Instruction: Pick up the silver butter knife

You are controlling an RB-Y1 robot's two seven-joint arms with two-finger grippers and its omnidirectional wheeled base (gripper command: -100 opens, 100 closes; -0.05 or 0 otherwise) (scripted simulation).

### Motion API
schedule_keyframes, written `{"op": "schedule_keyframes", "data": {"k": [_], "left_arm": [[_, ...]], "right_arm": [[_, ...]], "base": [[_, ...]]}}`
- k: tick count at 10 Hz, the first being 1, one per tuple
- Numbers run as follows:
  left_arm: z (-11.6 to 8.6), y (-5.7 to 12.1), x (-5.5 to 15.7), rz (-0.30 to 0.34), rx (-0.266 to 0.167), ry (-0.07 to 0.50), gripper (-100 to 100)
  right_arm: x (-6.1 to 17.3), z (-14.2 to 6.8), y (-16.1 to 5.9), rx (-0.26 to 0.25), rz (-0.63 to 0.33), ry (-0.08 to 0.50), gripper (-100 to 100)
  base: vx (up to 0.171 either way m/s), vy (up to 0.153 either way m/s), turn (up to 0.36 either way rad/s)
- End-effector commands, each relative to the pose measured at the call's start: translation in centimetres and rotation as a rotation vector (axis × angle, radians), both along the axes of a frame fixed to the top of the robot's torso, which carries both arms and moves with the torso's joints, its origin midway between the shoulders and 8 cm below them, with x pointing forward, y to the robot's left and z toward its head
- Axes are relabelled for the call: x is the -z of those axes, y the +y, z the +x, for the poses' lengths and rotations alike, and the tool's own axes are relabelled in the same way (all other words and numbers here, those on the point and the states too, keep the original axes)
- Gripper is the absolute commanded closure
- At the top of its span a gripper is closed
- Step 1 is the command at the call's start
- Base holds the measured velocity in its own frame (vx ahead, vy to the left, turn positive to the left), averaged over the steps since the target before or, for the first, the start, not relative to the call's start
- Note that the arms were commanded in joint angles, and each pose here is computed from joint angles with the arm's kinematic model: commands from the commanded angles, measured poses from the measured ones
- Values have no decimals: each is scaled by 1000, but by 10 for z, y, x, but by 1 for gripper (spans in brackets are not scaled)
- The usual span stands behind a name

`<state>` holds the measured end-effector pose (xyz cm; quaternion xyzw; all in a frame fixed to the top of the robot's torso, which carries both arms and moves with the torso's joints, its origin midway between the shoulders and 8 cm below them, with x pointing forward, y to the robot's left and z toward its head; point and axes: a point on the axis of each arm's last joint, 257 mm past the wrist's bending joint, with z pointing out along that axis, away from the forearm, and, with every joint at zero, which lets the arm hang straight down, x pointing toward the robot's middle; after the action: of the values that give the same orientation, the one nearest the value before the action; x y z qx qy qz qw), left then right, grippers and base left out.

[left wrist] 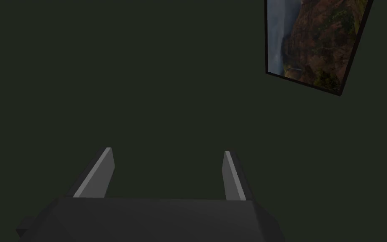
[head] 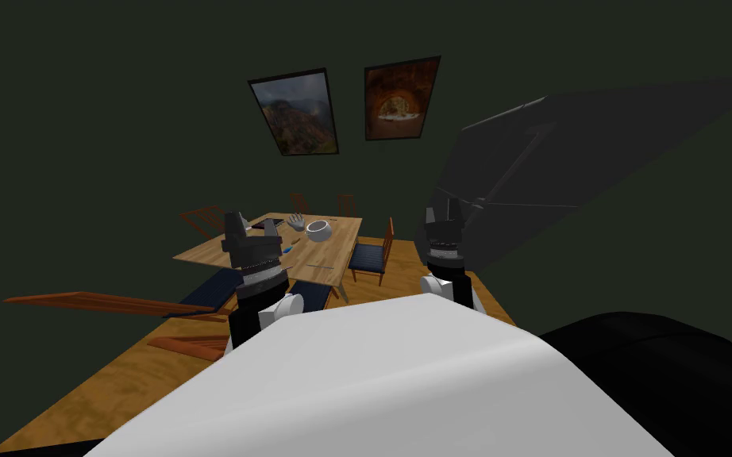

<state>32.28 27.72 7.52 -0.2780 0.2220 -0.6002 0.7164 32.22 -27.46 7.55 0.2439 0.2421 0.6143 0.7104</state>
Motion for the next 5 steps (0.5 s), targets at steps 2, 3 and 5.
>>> {"op": "schedule_keyframes", "data": {"k": [2,3,5], "left_arm": [[10,-10,6,45,31,39,-100],[16,-14,11,64,45,64,-100],[33,-23,25,99,73,130,-100]], "right_arm": [[0,0,0,0,0,0,0],[0,0,0,0,0,0,0],[0,0,0,0,0,0,0]], "base": [[-29,3,-3],[-58,7,-10],[-72,1,-11]]}}
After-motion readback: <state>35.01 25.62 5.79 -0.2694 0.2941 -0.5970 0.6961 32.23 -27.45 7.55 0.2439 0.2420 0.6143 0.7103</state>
